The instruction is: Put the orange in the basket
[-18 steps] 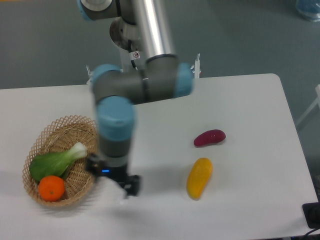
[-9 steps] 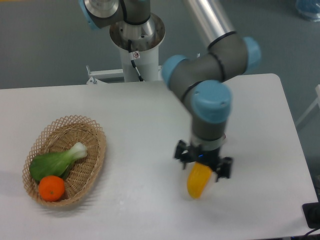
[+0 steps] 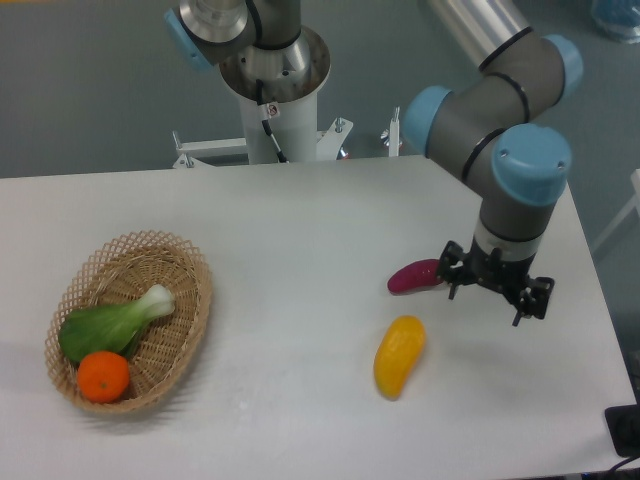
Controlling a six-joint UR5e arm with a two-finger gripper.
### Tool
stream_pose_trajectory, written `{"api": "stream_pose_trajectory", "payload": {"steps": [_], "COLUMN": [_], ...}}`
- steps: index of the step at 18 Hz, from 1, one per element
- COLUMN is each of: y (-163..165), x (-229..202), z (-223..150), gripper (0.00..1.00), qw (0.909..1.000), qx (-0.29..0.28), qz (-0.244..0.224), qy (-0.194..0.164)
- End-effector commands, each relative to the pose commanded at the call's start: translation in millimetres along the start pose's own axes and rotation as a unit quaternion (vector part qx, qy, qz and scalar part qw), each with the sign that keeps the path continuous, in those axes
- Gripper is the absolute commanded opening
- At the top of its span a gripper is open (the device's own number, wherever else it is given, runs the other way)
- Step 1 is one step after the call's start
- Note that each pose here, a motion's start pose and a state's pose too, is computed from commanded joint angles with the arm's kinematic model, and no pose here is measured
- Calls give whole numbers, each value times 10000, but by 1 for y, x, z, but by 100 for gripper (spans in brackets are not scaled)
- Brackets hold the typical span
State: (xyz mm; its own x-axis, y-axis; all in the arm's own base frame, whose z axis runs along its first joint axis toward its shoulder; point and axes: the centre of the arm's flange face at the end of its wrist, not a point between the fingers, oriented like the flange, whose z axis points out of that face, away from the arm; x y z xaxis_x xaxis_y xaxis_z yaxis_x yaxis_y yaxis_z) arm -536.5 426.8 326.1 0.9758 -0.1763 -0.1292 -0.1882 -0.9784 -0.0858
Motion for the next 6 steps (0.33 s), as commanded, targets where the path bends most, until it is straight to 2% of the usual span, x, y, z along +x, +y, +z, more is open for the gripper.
{"api": "stream_pose_trajectory", "payload": {"steps": [6], "y": [0], "x": [3], "z": [5], "gripper": [100], "qw": [10000], "qx": [-17], "qz": [21], "qy": [35]}}
